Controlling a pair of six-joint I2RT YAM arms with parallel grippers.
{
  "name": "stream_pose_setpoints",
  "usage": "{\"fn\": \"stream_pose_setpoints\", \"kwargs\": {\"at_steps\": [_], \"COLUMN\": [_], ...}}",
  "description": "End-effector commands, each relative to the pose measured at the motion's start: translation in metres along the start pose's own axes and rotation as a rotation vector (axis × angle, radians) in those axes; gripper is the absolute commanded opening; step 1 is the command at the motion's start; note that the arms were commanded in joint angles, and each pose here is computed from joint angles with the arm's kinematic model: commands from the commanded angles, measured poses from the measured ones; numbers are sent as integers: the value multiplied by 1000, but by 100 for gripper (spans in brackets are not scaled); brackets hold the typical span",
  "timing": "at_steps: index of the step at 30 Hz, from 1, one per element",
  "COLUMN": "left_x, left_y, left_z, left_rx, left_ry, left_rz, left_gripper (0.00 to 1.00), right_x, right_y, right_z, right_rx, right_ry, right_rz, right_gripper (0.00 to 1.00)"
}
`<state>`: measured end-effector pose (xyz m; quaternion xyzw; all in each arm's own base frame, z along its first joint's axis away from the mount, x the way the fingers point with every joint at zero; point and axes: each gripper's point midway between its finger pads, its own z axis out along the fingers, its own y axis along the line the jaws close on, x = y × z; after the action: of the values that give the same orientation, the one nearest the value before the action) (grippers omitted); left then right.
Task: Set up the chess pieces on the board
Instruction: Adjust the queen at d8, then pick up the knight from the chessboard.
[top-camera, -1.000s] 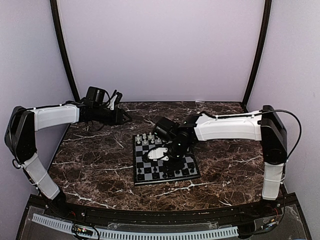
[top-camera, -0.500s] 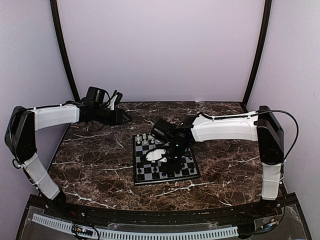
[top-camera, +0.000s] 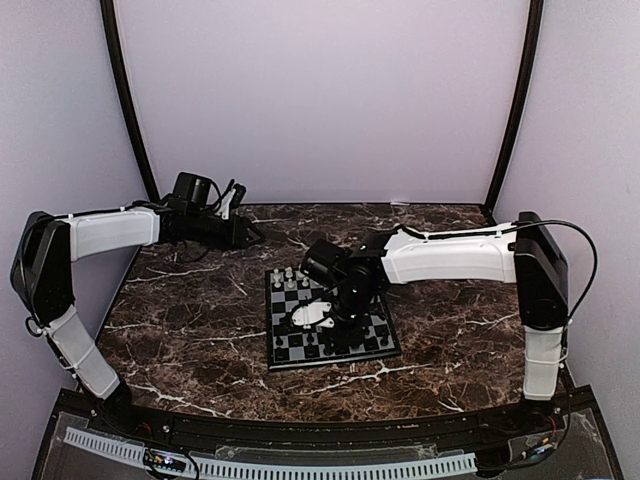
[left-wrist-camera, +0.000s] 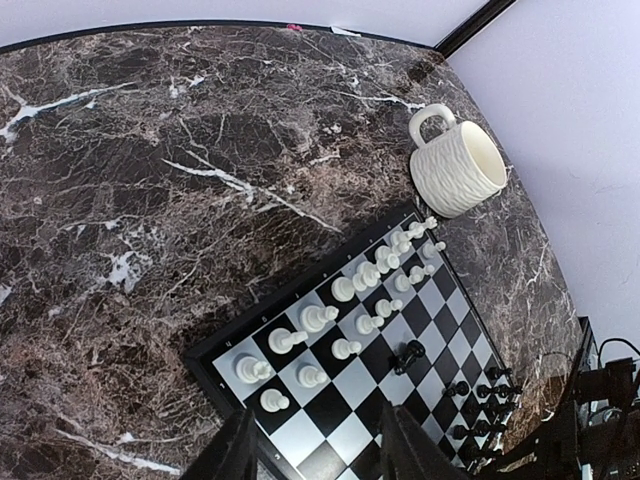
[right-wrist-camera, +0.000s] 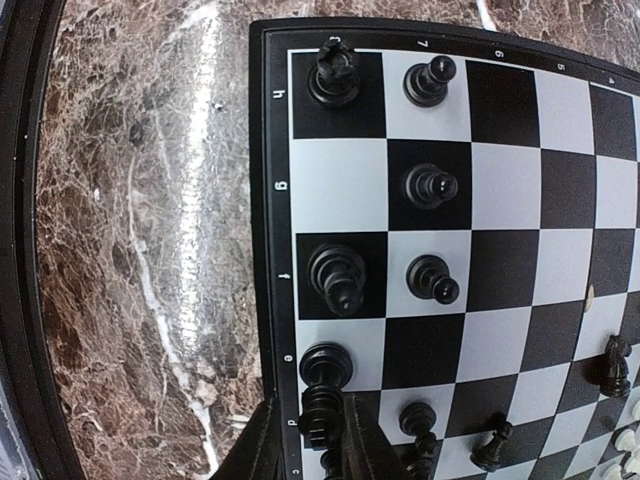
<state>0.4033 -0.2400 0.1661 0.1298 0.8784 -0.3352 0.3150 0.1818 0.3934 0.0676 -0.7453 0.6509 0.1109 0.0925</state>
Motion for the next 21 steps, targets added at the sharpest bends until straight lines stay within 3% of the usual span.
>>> {"fn": "stream_pose_setpoints", "kwargs": {"at_steps": [1, 8, 13, 16, 21], "left_x": [-8, -6, -2, 2, 26], "left_y": [-5, -3, -6, -10, -46], "left_z": [-3, -1, 2, 7, 24], "left_rx": [18, 16, 37, 33, -2], "left_ry": [-8, -1, 21, 44, 141], "left_rz": [3, 1, 23, 81, 240], "left_gripper": [45, 45, 42, 41, 42], "right_x": [-7, -10, -18, -13, 29], "right_y": [6, -6, -7, -7, -36], "right_z": [0, -4, -41, -74, -110], "right_rx": [-26, 29, 14, -20, 54], "right_ry": [-12, -14, -94, -169, -242], "right_rz": [-15, -1, -7, 10, 131], "right_gripper": [22, 26, 37, 44, 44]}}
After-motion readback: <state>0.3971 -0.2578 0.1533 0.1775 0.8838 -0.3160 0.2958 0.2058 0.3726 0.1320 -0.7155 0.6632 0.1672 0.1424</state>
